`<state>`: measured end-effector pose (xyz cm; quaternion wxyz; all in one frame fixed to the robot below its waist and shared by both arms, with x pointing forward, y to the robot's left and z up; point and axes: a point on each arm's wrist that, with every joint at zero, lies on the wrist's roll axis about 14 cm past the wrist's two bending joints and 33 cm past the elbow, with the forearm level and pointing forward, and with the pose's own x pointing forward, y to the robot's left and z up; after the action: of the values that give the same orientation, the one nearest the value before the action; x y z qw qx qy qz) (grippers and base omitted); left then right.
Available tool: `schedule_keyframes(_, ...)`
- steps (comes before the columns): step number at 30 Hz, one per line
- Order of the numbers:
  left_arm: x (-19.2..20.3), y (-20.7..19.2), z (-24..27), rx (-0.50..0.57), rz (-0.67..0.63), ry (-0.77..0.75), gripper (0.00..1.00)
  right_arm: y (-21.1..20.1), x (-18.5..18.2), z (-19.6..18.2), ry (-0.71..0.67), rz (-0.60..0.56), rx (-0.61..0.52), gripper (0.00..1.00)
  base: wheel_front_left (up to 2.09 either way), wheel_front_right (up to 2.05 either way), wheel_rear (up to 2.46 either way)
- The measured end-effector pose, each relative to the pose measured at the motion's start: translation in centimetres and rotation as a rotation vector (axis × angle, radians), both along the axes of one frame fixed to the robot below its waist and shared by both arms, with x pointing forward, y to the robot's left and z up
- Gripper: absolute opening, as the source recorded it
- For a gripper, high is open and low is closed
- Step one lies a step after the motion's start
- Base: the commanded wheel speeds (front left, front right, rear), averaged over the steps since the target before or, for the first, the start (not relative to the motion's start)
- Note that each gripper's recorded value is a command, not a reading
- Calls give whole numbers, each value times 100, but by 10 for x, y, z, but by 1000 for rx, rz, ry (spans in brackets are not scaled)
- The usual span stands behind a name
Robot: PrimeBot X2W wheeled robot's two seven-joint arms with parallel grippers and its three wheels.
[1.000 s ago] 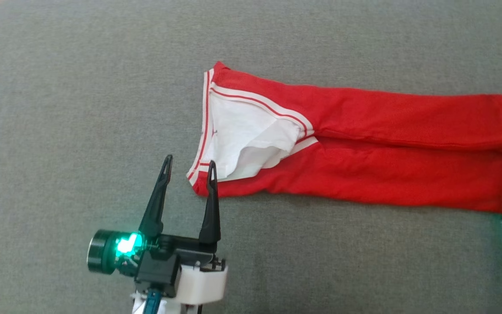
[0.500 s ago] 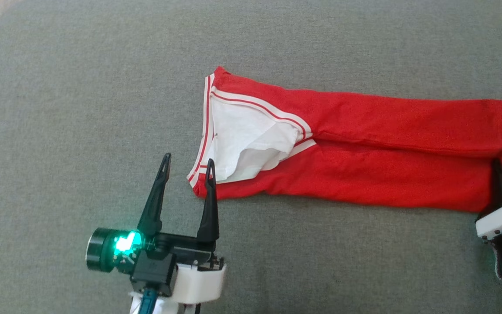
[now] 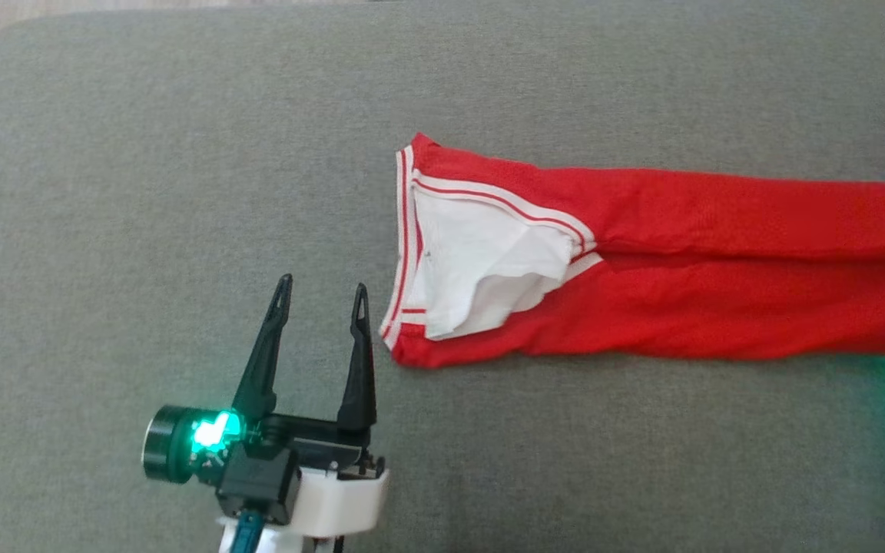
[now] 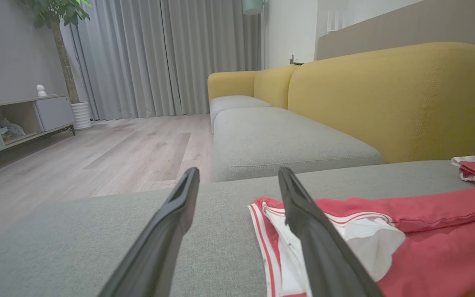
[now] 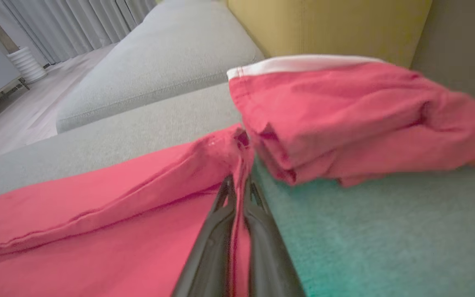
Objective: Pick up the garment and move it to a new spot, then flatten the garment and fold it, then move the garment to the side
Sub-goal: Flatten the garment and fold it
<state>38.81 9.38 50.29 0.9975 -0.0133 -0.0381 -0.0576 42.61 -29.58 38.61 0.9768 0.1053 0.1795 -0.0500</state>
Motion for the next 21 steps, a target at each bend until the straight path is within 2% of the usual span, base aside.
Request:
schedule_keyframes(4, 4, -2, -1, -2, -8, -2, 100, -9, 12, 33, -74, 26, -22, 0, 0, 0, 0)
schedule_keyframes(10, 7, -14, -5, -23, -44, 12, 100, 21, 38, 96, -213, 124, 57, 0, 0, 0, 0)
schedule_keyframes(15, 8, -19, -5, -37, -59, 13, 100, 79, 47, 135, -277, 268, 156, 0, 0, 0, 0)
schedule_keyframes(21, 5, -14, -2, -41, -47, 10, 100, 173, 44, 149, -261, 480, 265, 0, 0, 0, 0)
